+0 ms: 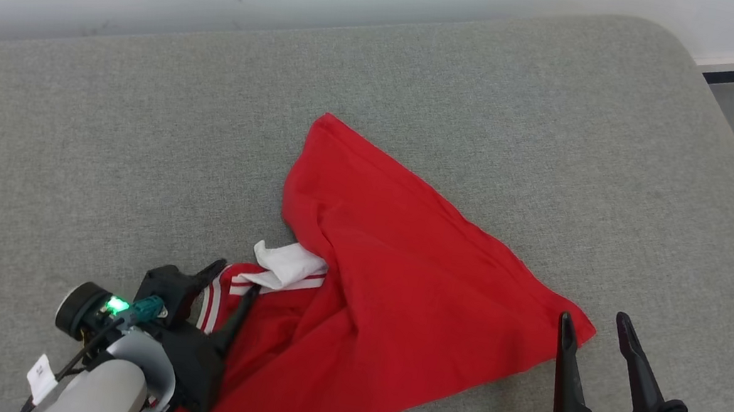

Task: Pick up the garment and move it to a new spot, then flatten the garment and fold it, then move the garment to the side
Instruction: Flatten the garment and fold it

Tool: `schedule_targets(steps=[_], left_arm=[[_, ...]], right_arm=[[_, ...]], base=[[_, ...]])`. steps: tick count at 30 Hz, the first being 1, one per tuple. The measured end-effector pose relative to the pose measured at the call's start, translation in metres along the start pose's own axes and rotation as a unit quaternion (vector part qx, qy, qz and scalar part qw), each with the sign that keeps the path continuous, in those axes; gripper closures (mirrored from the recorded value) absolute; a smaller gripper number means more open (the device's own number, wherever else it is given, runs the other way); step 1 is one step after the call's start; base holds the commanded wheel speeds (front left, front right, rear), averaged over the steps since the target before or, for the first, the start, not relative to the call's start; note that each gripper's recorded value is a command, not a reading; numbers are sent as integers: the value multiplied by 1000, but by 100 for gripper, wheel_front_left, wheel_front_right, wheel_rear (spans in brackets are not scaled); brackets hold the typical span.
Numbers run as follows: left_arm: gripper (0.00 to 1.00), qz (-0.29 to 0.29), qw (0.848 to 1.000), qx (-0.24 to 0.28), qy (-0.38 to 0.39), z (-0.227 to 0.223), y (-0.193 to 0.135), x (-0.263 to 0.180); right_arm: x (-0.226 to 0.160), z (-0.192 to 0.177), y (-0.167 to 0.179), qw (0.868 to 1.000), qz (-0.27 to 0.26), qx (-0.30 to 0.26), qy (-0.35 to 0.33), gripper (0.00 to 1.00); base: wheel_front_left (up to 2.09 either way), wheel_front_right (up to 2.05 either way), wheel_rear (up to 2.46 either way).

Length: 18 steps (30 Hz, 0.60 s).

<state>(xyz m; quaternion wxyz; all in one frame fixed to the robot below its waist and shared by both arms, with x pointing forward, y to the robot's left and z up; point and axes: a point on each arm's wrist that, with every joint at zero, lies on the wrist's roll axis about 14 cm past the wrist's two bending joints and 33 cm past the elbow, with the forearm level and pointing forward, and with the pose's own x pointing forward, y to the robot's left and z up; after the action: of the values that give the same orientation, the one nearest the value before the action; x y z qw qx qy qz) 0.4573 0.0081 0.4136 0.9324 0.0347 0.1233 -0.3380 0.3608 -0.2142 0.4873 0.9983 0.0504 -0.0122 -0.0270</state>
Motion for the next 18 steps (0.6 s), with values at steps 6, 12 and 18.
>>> schedule_targets(steps=[6,12,18], left_arm=[[100,18,999,13,-33,29,22,6],[100,80,990,47,-104,92,85,3],[100,118,982,63,-133,122,123,-2]], right_arm=[[4,0,1,1000,2,1,-2,0],[13,-1,8,1000,13,3,-1,0],[16,-3,8,1000,13,4,0,0]], base=[[0,0,0],[0,0,0],[0,0,0]])
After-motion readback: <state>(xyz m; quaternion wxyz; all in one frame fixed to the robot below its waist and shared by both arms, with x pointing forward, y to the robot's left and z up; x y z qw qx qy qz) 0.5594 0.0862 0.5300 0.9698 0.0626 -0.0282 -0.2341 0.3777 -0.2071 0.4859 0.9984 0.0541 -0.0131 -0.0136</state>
